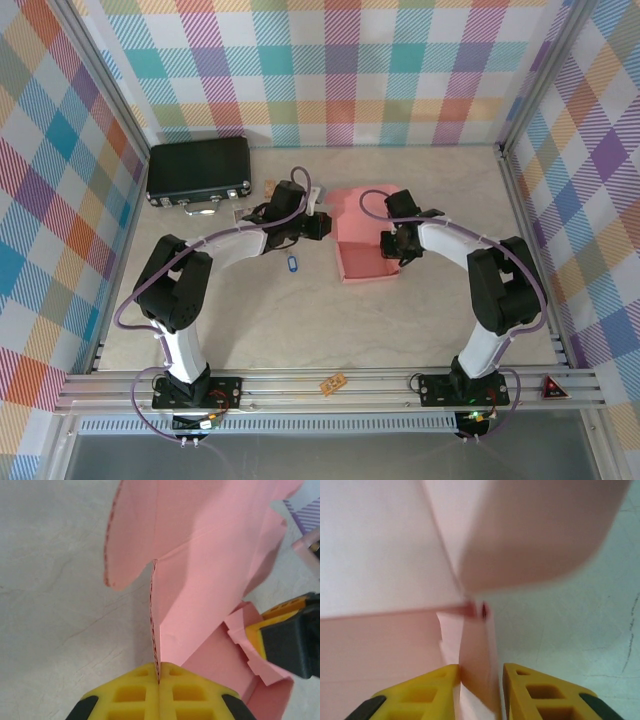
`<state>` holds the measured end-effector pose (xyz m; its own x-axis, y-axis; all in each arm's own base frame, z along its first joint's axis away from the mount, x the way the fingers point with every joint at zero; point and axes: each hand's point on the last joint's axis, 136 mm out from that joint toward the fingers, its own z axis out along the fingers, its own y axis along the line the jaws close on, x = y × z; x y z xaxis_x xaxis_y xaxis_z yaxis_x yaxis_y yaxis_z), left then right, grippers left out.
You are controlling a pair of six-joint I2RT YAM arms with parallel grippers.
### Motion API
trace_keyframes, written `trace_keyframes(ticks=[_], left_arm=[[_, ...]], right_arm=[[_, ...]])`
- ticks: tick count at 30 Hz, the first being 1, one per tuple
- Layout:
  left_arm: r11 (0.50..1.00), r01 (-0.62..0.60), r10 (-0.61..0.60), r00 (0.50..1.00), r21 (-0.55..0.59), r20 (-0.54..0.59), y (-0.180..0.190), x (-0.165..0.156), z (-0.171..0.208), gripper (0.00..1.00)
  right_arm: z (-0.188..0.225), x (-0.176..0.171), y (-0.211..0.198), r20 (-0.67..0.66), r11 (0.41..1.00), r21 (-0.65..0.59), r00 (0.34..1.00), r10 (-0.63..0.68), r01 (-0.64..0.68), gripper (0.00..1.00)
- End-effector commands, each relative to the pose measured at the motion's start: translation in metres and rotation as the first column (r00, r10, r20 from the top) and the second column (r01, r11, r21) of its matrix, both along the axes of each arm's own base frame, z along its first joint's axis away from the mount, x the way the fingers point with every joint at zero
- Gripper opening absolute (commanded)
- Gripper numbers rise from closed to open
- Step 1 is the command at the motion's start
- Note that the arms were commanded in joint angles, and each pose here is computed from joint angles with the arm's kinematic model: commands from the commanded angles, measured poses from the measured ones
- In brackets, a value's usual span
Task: Fold the paper box
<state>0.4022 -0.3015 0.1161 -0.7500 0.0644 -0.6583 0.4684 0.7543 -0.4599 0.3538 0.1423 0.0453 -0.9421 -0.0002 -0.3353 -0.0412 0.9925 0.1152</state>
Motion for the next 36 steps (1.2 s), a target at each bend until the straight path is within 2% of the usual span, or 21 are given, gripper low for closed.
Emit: trace_keyframes(ticks=[1, 12, 21, 36], left_arm=[[0.999, 0.031, -0.030, 0.997, -0.017, 0.073, 0.002, -0.001, 0.013, 0.05], [1.000, 0.018, -0.018, 0.995, -0.005, 0.097, 0.007, 0.000, 0.015, 0.05], [1.000, -0.030, 0.031, 0.988, -0.009, 0.152, 0.012, 0.001, 0.027, 0.06], [0.999, -0.044, 0.045, 0.979, -0.009, 0.199, 0.011, -0.004, 0.029, 0.05]], right_arm=[[0.005, 0.003, 0.008, 0.012, 0.998, 0.058, 1.000, 0.000, -0.001, 0.30], [0.001, -0.004, 0.007, -0.022, 0.998, 0.053, 1.000, 0.018, -0.017, 0.26], [-0.004, -0.018, 0.011, -0.068, 0.996, 0.053, 0.995, 0.071, -0.067, 0.30], [-0.014, -0.015, 0.012, -0.077, 0.997, 0.012, 0.994, 0.079, -0.078, 0.24]])
